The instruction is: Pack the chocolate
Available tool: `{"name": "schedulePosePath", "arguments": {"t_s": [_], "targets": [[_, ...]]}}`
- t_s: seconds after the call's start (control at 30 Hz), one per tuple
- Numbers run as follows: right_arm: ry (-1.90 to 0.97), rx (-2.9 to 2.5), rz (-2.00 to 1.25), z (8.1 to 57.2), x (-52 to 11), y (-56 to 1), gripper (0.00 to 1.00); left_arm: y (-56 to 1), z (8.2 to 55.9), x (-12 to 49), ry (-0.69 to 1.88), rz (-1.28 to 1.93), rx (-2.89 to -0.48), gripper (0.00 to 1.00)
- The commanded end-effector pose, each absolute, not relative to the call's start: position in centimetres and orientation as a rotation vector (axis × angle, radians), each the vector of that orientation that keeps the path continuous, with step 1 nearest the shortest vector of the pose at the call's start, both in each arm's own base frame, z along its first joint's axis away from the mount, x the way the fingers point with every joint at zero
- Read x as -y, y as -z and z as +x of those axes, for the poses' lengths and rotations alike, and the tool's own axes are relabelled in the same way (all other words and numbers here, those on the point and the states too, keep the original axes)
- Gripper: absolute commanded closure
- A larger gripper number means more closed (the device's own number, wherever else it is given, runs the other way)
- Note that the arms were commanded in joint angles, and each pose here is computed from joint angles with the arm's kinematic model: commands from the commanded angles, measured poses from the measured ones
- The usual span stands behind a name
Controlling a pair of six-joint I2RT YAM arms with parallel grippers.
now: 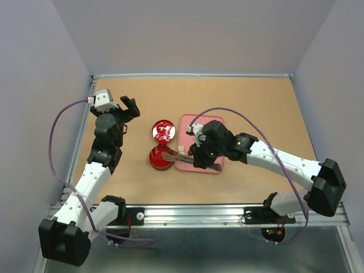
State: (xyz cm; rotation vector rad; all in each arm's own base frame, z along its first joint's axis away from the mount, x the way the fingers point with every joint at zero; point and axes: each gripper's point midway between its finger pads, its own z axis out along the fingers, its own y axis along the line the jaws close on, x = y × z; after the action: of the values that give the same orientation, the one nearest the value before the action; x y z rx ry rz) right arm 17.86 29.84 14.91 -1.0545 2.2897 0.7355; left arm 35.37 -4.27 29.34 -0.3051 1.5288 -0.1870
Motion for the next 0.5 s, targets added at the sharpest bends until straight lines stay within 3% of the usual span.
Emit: {"name": "schedulePosePath", "arguments": {"t_s": [0.0, 0.47], "targets": [[-0.758, -2.164, -1.052, 19.5, -31.7, -18.1, 0.67, -31.8, 35.5, 4.5, 0.213, -0.307, -1.464, 0.01], [-0.781, -2.109, -1.044, 19.5, -32.0, -19.3, 0.52, -31.7, 35.7, 4.6, 0.213, -0.306, -1.471, 0.01]]}}
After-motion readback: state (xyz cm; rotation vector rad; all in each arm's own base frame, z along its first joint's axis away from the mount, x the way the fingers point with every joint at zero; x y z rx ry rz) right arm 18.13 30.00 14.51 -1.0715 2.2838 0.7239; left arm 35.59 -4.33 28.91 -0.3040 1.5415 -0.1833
